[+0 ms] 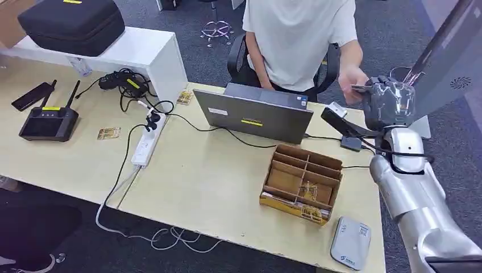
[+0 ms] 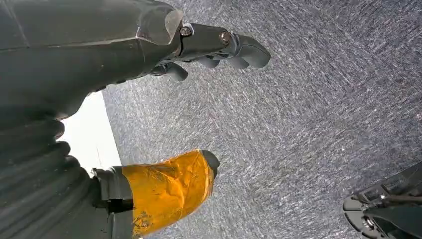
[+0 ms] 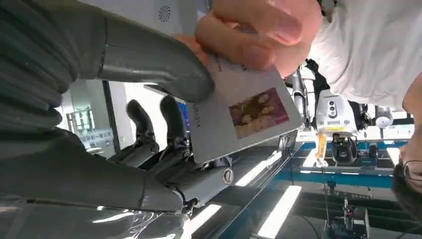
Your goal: Pass the card to the sensor for recognition and then transmit it.
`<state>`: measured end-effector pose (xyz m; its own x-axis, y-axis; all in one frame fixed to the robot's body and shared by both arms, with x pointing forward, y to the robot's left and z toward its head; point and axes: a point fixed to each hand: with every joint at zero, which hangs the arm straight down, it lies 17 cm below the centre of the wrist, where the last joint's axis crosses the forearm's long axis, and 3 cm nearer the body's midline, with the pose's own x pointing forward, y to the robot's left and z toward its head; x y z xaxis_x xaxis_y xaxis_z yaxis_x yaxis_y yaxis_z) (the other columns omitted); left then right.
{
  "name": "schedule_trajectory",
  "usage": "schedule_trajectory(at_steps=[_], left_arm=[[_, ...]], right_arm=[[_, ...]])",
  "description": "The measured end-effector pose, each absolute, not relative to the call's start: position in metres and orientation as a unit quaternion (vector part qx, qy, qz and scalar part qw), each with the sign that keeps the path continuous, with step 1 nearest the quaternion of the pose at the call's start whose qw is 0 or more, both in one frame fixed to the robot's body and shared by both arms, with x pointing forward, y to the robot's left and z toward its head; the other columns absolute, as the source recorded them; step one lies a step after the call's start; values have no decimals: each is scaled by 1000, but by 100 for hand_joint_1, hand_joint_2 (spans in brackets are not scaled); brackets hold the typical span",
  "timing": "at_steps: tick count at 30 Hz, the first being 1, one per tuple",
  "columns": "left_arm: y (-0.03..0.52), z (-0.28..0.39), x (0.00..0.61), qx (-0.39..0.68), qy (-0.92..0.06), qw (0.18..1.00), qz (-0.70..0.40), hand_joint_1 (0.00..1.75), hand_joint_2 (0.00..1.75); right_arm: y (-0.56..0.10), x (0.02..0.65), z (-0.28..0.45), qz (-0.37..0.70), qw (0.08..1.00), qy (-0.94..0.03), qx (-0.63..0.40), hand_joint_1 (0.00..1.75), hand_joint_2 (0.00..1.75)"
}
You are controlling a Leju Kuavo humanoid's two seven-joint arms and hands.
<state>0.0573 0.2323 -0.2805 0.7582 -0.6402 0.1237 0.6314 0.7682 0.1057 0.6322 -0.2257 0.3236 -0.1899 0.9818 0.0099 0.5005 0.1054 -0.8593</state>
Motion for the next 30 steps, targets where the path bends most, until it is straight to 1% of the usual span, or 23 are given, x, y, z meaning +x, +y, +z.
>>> schedule_trajectory(at_steps=[10,21,26,30], left_arm=[[229,-280,54,21,-69,941,-332,0,175],[232,-281,55,29,-69,944,-322,0,175],[237,-281,54,39,-63,949,-307,0,175],[240,-282,49,44,-55,954,-292,0,175]], right_arm=[[-223,629,325,373,314,-682,-545,175,175],[-231,611,308,366,311,-693,-538,175,175],[-252,585,294,343,305,-710,-534,175,175],[-297,543,265,324,311,-709,-543,175,175]])
